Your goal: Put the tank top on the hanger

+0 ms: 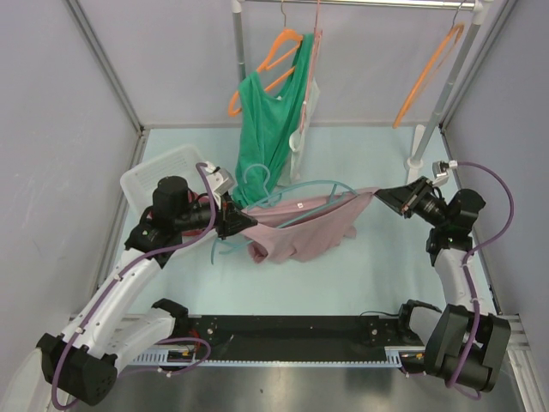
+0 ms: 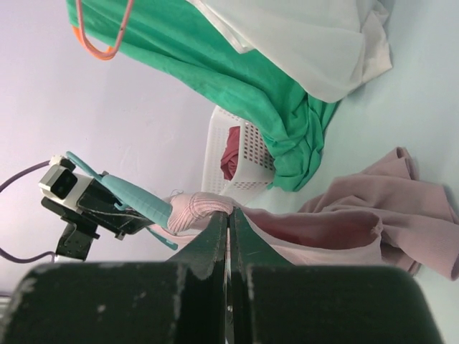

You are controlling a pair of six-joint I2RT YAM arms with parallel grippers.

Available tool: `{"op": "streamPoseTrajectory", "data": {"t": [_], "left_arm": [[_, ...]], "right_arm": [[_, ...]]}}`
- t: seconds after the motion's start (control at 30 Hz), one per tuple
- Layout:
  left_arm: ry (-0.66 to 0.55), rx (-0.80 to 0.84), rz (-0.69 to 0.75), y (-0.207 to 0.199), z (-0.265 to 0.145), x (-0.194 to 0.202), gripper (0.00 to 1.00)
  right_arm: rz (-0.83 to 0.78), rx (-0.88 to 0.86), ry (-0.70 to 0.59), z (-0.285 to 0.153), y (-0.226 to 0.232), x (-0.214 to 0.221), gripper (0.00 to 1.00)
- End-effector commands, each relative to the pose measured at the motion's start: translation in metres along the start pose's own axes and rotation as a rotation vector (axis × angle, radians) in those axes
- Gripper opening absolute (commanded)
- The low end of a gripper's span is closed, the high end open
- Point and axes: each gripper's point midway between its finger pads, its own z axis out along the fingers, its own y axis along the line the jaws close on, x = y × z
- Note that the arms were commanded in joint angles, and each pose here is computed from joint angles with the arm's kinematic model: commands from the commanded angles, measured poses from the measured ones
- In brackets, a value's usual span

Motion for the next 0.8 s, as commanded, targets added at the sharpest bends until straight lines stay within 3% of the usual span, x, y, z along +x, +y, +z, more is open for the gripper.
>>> {"op": "streamPoseTrajectory", "data": {"t": [0.0, 0.77], "left_arm": [[-0.048, 0.016, 0.074, -0.005, -0.003, -0.014, 0.00], [-0.071, -0.075, 0.118, 0.005, -0.010, -0.020, 0.00]], "right_arm": [[-0.083, -0.044, -0.065, -0.004, 0.031, -0.022, 0.00], [-0.128, -0.045, 0.006, -0.017, 0.074, -0.008, 0.00]]}}
